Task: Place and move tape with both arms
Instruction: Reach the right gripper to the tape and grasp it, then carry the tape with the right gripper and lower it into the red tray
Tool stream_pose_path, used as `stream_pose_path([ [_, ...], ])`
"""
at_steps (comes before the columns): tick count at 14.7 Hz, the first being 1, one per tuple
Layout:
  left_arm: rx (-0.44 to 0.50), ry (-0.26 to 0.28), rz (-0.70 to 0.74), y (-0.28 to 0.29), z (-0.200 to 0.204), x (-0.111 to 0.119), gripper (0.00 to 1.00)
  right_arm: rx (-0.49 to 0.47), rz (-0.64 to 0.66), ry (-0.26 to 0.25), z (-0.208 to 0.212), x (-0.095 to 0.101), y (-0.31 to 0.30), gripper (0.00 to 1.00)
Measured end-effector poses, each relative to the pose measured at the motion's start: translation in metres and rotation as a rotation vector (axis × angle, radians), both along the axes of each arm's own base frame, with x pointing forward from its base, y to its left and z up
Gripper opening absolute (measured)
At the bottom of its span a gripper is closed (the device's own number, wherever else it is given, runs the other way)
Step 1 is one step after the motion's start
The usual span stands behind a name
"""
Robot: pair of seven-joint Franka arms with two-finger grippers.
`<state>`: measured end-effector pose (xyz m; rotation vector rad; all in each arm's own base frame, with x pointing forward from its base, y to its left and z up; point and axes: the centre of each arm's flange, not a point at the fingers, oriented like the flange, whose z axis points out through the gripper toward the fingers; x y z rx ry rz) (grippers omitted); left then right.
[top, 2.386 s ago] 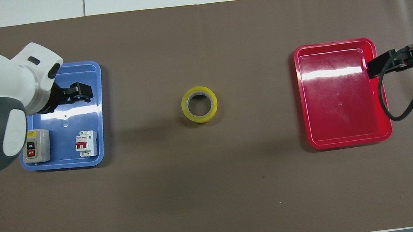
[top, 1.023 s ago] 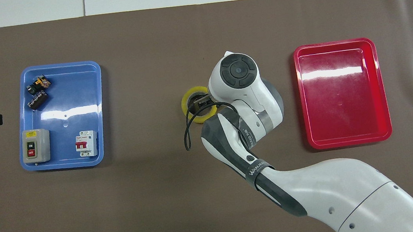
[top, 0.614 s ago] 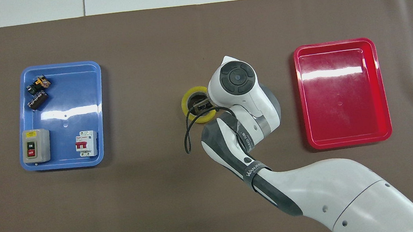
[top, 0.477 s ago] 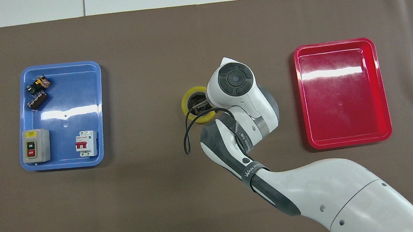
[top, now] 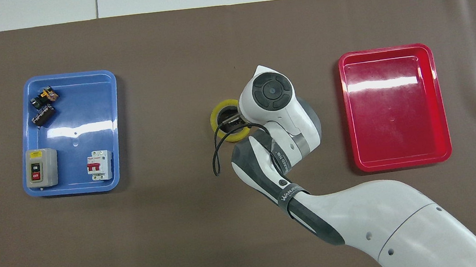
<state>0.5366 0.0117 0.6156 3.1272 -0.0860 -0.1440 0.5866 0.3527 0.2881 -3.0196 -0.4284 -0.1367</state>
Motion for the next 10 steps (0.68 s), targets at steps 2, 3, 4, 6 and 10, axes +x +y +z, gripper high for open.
stream_pose_path([
  [2,0.000,0.000,-0.002,-0.001,0.000,0.000,1.00,-0.002,0.002,0.005,0.004,0.000,0.001,0.22],
  [3,0.000,0.000,-0.002,-0.001,0.000,0.000,1.00,-0.006,0.002,0.011,0.004,0.000,0.000,0.22],
  [4,0.000,0.000,-0.002,-0.001,0.000,0.000,1.00,-0.010,0.002,0.019,0.005,0.000,0.000,0.22],
  [6,0.000,-0.001,-0.002,-0.001,0.000,0.000,1.00,-0.019,-0.001,0.034,0.012,0.004,-0.001,0.22],
  [10,0.000,-0.001,-0.004,-0.002,0.000,0.000,1.00,-0.048,-0.047,0.054,0.042,0.026,-0.035,0.22],
])
